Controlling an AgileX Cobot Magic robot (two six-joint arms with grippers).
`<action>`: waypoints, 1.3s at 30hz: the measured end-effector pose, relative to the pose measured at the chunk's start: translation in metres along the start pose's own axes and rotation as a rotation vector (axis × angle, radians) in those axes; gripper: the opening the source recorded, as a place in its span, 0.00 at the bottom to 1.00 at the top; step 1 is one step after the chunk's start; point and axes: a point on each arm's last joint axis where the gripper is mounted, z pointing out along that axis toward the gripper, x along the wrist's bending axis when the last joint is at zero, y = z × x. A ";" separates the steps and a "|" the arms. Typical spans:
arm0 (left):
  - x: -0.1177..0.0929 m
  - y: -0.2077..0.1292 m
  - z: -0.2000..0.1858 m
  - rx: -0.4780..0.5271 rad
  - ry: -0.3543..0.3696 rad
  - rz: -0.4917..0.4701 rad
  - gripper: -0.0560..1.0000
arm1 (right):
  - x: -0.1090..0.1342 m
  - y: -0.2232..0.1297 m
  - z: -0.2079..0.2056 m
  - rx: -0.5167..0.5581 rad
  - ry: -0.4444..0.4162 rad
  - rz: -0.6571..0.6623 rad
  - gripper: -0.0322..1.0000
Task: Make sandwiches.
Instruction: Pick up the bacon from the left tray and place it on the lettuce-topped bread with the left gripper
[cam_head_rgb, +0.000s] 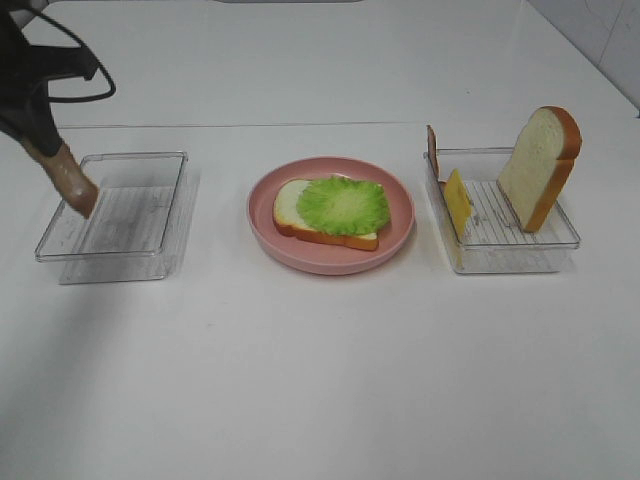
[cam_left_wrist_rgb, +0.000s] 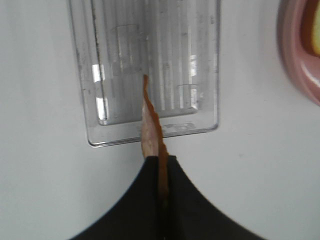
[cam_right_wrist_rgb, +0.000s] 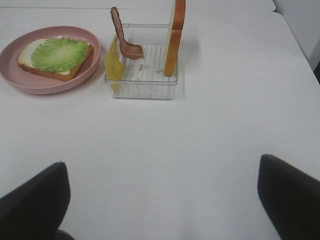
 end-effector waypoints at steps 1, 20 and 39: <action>-0.013 0.004 -0.011 -0.019 -0.023 0.026 0.05 | 0.000 0.000 0.000 0.000 0.000 0.000 0.98; -0.102 0.040 -0.005 -0.077 -0.292 0.098 0.05 | 0.000 0.000 0.000 0.000 0.000 0.000 0.98; -0.188 0.055 0.078 0.031 -0.501 0.117 0.05 | 0.000 0.000 0.000 0.000 0.000 0.000 0.98</action>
